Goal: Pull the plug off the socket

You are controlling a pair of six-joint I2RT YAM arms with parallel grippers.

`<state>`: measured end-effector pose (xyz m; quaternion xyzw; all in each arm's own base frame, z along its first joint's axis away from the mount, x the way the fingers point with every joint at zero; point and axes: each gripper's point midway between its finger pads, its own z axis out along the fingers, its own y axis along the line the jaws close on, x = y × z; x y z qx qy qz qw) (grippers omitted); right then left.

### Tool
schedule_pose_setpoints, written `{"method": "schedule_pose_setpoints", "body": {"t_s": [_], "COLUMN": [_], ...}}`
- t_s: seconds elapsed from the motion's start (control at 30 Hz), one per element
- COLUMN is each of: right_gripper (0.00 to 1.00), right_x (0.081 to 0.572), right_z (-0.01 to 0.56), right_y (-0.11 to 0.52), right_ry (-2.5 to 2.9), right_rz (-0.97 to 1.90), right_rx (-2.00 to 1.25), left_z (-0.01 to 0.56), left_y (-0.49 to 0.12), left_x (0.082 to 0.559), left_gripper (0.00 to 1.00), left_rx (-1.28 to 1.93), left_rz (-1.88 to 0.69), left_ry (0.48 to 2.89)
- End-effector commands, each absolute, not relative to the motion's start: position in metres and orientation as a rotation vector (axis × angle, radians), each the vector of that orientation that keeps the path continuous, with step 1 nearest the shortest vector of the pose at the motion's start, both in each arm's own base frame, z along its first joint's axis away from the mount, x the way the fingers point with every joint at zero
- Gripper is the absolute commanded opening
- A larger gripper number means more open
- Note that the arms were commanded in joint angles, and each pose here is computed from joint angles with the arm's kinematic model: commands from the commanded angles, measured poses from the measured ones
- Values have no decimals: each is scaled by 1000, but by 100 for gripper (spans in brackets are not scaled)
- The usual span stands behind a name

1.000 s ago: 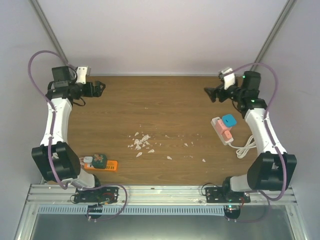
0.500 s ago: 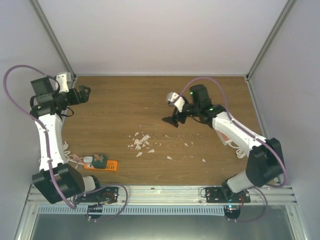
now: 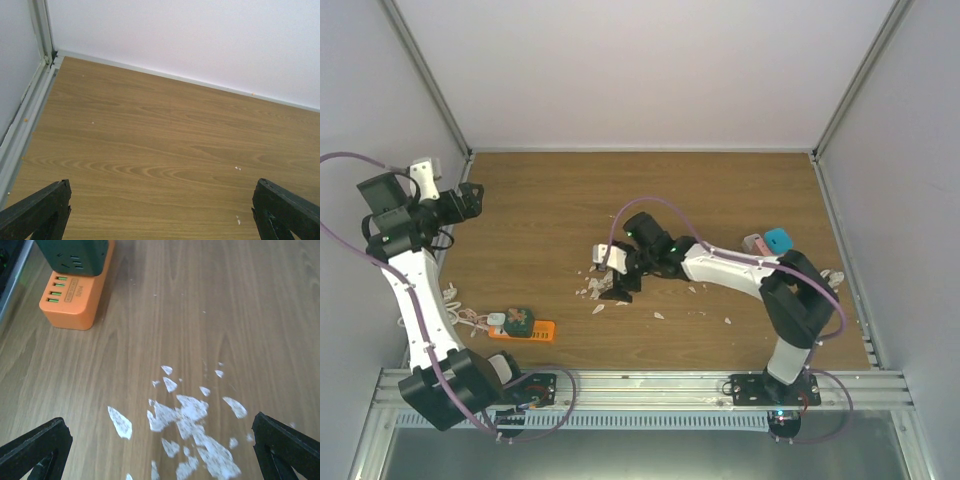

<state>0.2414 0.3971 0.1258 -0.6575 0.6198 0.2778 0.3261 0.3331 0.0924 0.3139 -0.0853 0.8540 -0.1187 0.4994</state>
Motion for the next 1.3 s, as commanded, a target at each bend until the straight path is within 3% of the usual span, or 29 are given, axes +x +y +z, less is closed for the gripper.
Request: {"method": "schedule_pose_setpoints", "body": {"t_s": [0.0,0.53,1.27], "right_gripper": [100,98,93], "right_x": [235,176,144], "right_z": [128,83,42], "right_y": [433,490,552], "right_ry": [1516,1468,1465], "right_rz": [716,787,798], "right_rx": [-1742,-1839,-1856], "left_z": [320,314,297], "left_y": [90,104,109], "left_x": [327,328,318], "left_gripper": [99,99,99], "left_rx": [-159,-236,-301], "left_rz": [-281,-274,-237], "left_ry": [2042,2042,2055]}}
